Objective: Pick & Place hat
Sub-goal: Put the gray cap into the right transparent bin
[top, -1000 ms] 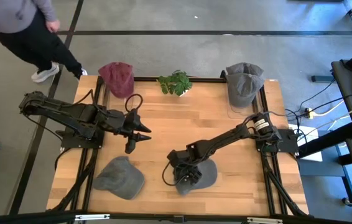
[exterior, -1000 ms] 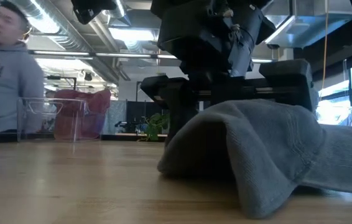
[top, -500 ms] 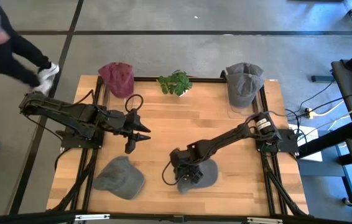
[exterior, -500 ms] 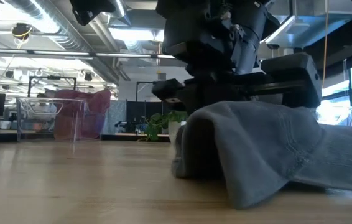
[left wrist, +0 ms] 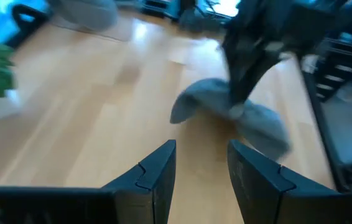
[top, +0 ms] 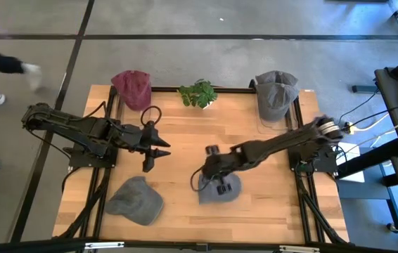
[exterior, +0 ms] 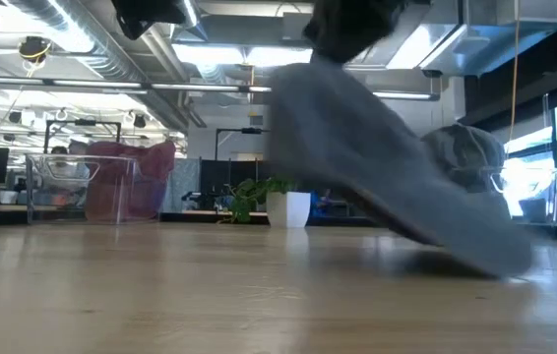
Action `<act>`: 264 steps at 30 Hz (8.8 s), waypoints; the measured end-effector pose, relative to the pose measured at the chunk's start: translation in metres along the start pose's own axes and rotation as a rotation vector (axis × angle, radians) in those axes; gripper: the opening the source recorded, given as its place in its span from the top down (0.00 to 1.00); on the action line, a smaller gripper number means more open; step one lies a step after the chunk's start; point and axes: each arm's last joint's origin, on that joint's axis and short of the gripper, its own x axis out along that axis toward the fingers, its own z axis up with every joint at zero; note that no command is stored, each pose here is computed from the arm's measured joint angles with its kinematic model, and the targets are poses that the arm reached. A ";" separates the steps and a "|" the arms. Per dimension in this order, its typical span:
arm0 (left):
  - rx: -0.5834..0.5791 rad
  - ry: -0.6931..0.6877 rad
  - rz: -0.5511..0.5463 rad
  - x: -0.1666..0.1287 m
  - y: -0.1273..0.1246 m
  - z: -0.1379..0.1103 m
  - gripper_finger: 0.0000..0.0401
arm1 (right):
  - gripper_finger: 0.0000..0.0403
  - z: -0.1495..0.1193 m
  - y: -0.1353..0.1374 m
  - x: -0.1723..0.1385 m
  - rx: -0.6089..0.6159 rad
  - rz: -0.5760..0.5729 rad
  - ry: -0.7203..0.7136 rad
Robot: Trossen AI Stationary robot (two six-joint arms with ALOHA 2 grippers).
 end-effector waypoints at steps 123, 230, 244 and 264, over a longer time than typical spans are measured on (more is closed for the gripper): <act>-0.801 0.739 0.316 -0.024 -0.014 -0.073 0.65 | 0.56 -0.100 -0.151 -0.179 0.616 -0.845 -0.329; -0.303 0.225 0.133 0.070 0.021 -0.047 0.66 | 0.56 -0.067 -0.145 -0.111 0.573 -0.125 -0.444; -0.358 0.256 0.262 0.080 0.034 -0.076 0.67 | 0.56 -0.068 -0.151 -0.084 0.512 -0.130 -0.364; -0.664 0.333 0.186 0.081 0.049 -0.074 0.46 | 0.56 -0.068 -0.150 -0.086 0.509 -0.132 -0.369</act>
